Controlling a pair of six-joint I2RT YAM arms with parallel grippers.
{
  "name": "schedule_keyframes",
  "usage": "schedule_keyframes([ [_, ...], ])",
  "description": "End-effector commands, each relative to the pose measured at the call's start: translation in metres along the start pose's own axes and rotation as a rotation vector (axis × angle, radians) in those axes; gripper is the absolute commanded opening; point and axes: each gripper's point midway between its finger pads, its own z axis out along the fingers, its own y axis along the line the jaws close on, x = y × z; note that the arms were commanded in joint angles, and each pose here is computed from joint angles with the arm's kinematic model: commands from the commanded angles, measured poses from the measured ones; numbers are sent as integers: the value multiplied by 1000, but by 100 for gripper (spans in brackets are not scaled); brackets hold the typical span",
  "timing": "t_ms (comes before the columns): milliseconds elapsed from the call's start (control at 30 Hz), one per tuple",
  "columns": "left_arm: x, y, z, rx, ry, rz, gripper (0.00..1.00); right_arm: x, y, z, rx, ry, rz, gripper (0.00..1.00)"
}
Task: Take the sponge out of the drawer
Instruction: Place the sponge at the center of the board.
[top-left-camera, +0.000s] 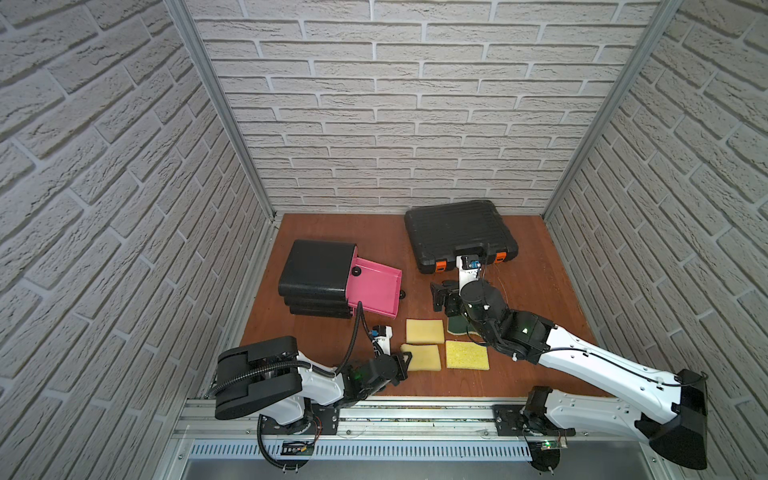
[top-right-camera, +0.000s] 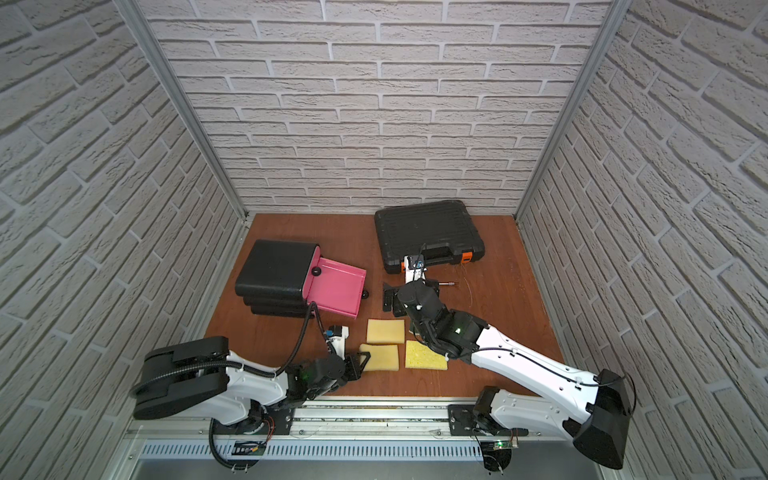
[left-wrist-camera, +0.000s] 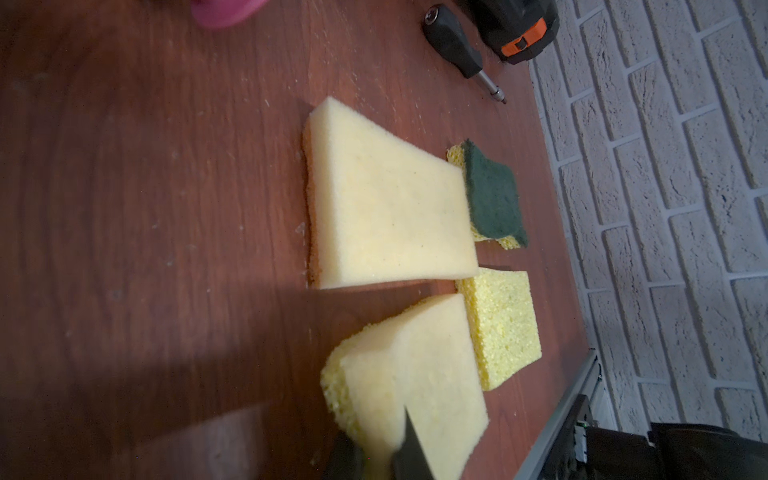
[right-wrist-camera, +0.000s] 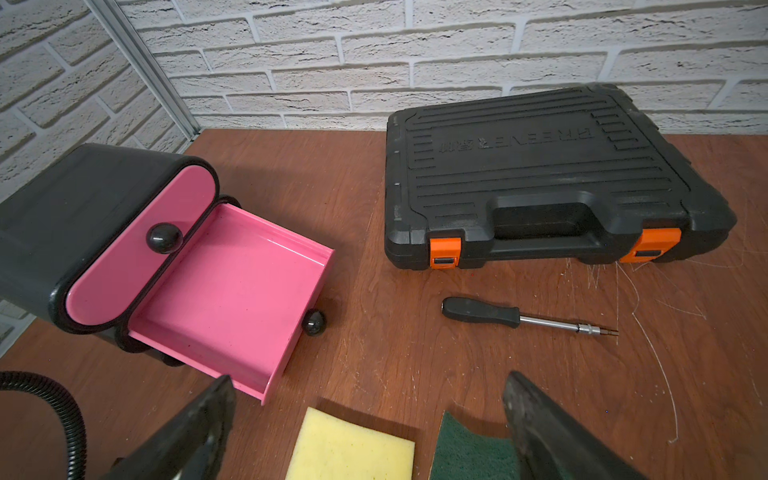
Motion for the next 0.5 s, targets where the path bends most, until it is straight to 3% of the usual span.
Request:
schedule_keyframes([
  [0,0,-9,6,30,12,-6,16,-6,-6,-3,14,-30,33,99],
  [467,4,-1,13,19,33,-39,36,1,-11,-1,31,-22,23,99],
])
